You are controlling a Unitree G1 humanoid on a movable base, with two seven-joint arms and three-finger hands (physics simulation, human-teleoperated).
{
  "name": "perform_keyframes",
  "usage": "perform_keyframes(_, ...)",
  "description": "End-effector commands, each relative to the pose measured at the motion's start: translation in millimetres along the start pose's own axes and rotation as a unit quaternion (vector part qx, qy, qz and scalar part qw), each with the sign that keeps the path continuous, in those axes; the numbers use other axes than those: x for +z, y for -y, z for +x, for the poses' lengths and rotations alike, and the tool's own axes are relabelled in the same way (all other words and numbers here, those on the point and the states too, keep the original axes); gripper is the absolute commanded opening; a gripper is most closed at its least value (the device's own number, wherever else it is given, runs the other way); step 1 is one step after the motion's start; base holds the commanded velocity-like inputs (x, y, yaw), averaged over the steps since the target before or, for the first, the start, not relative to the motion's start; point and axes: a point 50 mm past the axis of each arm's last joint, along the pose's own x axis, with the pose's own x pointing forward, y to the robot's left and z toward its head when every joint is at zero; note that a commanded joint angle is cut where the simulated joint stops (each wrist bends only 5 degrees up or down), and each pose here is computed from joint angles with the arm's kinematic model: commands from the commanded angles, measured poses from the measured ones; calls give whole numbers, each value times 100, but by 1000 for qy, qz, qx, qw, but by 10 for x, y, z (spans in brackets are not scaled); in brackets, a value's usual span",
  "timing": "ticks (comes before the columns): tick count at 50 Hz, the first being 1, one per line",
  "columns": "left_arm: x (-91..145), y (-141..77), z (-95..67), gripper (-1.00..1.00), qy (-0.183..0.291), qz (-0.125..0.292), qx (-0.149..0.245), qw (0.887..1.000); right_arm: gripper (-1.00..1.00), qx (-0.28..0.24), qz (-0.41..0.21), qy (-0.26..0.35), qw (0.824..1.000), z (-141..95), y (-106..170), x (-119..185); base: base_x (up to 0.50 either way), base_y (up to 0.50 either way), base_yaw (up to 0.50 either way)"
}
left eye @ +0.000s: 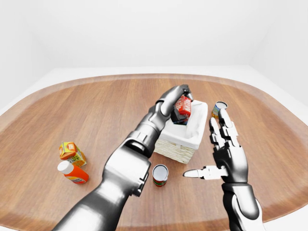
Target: Pick the milk and place it in the basket.
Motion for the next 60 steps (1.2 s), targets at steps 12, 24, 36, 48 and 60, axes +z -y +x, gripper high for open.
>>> perform_keyframes(12,137,-74,15,-100,21,-1,26,999,100,0,3,2,1000,-3,11,22,0,0,0)
perform_keyframes(24,104,-61,11,-100,17,0,26,1000,100,0,2,2,1000,-7,9,29,0,0,0)
perform_keyframes(36,97,-6,10,-100,16,2,21,1000,100,0,2,2,1000,-10,8,22,0,0,0)
perform_keyframes(48,62,22,5,-100,11,4,20,1000,100,1,1,2,1000,-5,1,10,0,0,0)
perform_keyframes(60,26,113,-4,-100,7,8,16,1000,100,5,1,-1,1000,-15,-23,-10,0,0,0)
